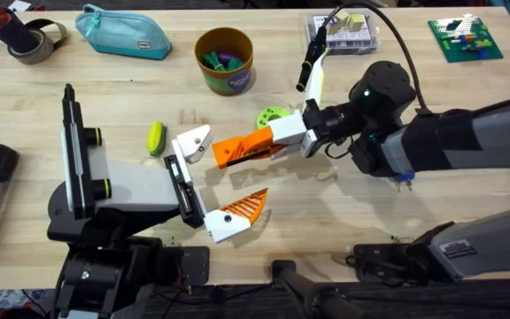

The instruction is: Pick up the gripper from the table and insert it into the empty holder that is missing its gripper. Then pick up a screw, insert it into the mounting hole, and use the screwdriver to tighten it. Finally, clean up the table by picking up the vegetable and placing it into the bucket.

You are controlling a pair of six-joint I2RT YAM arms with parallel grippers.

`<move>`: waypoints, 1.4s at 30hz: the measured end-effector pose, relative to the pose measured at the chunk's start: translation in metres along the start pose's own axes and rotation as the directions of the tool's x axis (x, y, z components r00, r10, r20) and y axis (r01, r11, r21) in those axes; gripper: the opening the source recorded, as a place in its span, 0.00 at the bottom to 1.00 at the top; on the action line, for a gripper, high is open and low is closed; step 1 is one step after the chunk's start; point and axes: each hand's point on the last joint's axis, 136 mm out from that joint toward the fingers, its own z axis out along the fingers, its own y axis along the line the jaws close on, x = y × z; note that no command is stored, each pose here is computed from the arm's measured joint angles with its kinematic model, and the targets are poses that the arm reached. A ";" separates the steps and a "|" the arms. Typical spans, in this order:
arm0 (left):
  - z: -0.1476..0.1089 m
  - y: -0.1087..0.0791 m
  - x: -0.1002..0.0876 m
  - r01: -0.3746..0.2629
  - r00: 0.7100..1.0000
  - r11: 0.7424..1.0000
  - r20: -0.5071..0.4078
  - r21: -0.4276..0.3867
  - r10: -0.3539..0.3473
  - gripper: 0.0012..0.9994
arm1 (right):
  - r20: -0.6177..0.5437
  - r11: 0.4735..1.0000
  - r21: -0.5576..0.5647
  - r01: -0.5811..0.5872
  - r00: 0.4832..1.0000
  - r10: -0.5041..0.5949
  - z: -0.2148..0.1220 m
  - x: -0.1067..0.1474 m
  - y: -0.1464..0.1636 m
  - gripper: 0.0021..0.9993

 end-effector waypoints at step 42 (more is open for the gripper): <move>0.000 0.002 0.000 0.011 1.000 1.000 -0.004 -0.012 -0.011 0.99 | 0.024 1.000 0.002 -0.002 1.000 0.002 0.014 0.000 -0.001 0.02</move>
